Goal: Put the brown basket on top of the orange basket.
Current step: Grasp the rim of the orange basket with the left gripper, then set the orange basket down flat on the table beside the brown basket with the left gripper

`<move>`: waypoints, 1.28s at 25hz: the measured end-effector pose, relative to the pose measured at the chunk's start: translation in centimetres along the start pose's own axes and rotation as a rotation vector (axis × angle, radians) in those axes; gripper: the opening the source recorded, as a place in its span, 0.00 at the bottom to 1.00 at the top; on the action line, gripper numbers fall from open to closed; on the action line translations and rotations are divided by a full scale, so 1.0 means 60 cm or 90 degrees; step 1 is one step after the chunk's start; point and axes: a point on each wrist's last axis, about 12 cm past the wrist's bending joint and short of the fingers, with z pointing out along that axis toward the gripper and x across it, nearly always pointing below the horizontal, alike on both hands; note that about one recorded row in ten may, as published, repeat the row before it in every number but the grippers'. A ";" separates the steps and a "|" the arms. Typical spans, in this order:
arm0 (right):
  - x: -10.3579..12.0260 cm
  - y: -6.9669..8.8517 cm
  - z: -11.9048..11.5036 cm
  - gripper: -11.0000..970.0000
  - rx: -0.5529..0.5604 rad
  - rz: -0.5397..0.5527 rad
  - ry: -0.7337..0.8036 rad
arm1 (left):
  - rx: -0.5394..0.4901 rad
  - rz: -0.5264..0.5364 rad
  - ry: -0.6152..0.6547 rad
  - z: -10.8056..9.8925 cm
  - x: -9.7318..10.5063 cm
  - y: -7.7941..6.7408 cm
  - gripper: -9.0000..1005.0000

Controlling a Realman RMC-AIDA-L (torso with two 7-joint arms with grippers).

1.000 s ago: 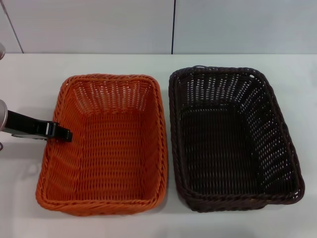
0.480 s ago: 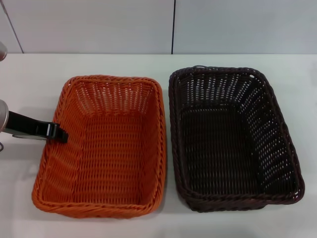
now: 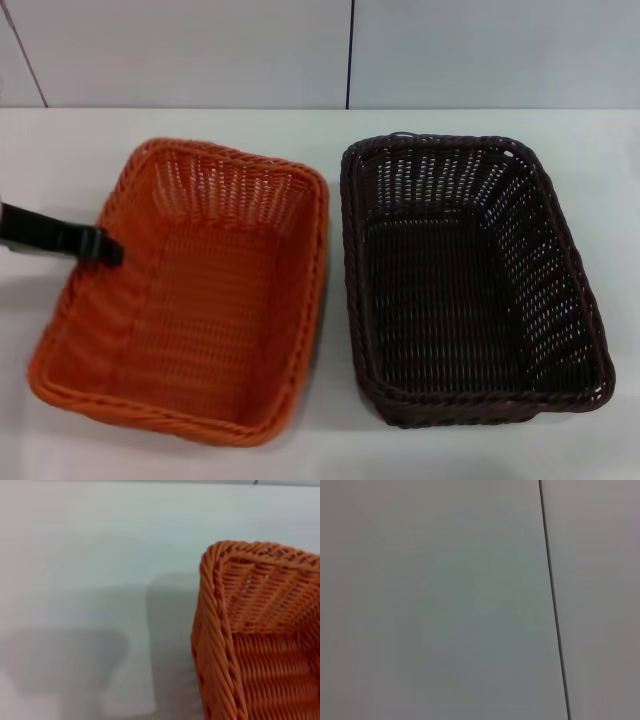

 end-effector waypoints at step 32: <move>0.002 0.022 0.005 0.60 -0.017 0.013 0.003 | 0.188 0.416 0.030 0.027 -0.122 -0.136 0.17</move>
